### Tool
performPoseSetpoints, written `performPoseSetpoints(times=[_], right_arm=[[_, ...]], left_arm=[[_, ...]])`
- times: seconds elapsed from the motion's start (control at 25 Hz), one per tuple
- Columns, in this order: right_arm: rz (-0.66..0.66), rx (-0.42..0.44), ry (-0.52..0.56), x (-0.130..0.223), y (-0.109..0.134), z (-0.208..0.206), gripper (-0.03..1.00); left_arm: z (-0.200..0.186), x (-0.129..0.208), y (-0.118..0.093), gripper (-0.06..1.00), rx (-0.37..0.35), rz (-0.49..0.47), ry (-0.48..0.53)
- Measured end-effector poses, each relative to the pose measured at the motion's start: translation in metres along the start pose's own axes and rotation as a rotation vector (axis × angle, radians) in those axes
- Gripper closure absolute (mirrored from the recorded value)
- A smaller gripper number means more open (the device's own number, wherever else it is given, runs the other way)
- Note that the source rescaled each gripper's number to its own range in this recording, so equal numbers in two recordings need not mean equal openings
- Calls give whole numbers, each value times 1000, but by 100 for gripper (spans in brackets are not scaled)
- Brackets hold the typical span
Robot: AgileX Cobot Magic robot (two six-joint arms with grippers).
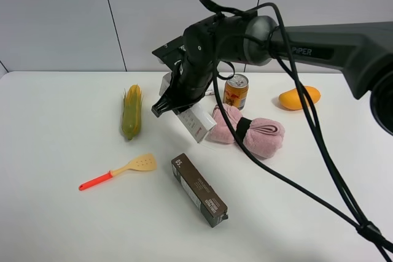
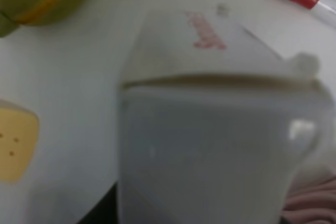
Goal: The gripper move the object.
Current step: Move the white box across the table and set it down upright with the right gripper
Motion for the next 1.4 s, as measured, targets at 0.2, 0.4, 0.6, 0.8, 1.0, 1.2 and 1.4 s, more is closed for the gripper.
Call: performPoseSetpoints(times=[0.2,0.4,0.6,0.8,1.0,1.2,1.4], right_arm=[[65,-7,45,10,2,22,97],[90,-9,54,14,4,40,97],[109,-9,56,17,5,51,97],[113,-10,58,18,5,58,97],[121,-5,22,13,4,60,97],[133,-3,24,13,4,65,97],[133,-2,13,12,4,72,97]], left_arm=[[0,0,0,-6,0,0,0],[0,0,0,-6,0,0,0],[0,0,0,-6,0,0,0],[0,0,0,-6,0,0,0],[0,0,0,-6,0,0,0],[0,0,0,-6,0,0,0],[0,0,0,-6,0,0,0]])
Point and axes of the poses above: a point on each arm's last joint axis where the gripper is mounted, z pointing out along that axis toward the gripper, y along the wrist's bending axis when the last joint is at zero, x = y × z, the point moved 8 cm from there along z, pointing out along that axis toward the gripper, and after that the axes turned 7 degrees about -z, right-handed, at the moved point
